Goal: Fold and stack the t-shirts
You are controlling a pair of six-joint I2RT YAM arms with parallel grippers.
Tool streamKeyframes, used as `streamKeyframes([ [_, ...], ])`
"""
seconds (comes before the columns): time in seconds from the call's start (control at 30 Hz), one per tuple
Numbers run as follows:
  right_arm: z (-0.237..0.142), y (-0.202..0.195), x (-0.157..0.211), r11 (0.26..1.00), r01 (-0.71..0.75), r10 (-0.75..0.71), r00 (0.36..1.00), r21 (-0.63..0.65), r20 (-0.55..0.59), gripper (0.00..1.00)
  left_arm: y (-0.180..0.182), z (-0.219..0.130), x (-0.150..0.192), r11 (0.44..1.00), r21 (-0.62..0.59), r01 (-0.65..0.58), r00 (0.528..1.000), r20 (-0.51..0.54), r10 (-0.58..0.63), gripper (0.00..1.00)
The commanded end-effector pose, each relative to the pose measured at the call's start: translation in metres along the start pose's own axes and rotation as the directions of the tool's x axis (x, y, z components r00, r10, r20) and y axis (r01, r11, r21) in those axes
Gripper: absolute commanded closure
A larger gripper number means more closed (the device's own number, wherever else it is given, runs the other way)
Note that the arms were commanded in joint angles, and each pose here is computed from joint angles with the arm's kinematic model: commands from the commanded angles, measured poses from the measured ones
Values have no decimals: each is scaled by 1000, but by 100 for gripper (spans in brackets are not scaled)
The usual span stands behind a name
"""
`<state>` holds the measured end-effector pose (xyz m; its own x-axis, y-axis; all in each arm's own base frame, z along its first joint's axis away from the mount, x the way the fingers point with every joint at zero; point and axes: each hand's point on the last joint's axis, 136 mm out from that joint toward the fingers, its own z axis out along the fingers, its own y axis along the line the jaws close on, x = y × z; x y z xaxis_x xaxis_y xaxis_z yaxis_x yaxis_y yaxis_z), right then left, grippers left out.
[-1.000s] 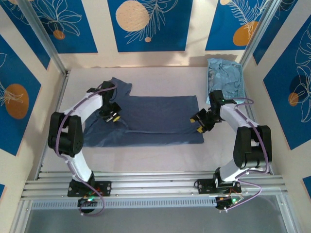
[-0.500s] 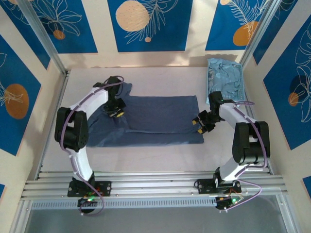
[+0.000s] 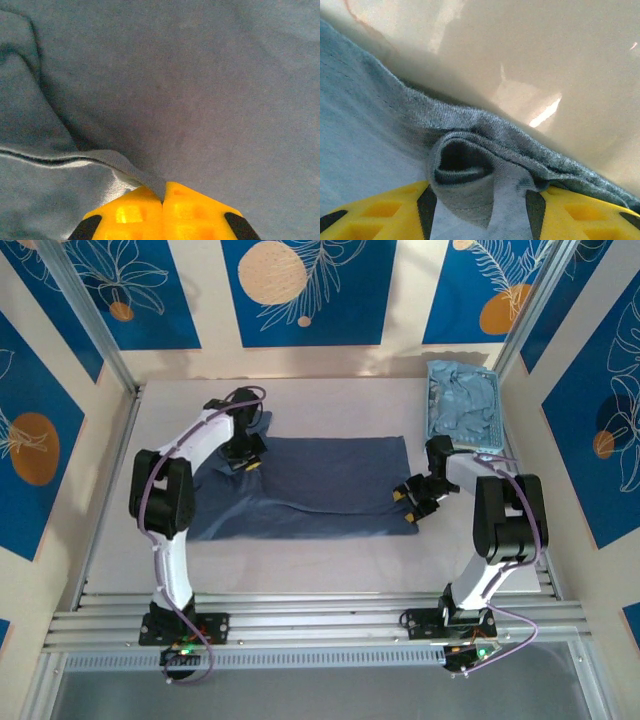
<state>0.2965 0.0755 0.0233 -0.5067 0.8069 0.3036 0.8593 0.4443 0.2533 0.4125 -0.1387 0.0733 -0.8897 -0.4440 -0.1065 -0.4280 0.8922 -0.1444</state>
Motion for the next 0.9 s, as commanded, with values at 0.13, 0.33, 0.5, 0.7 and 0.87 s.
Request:
streamKeyframes([
  [0.13, -8, 16, -3, 999, -44, 44, 999, -14, 1, 47, 1, 6, -9, 996, -56, -70, 997, 20, 71, 94],
  [0.33, -13, 16, 0, 998, -66, 66, 998, 13, 5, 46, -2, -20, -5, 993, -49, -103, 990, 89, 107, 51],
  [0.5, -8, 22, -7, 997, -70, 70, 997, 24, 10, 46, -8, -41, 29, 993, 50, -110, 992, 68, 106, 50],
  [0.7, -11, 35, -13, 997, -76, 75, 997, 17, 26, 46, -1, -41, 71, 986, 133, -100, 994, -26, 104, 51],
  [0.87, -12, 52, -21, 994, -106, 106, 994, -6, 27, 47, -10, -35, 96, 972, 210, -101, 987, -101, 124, 58],
])
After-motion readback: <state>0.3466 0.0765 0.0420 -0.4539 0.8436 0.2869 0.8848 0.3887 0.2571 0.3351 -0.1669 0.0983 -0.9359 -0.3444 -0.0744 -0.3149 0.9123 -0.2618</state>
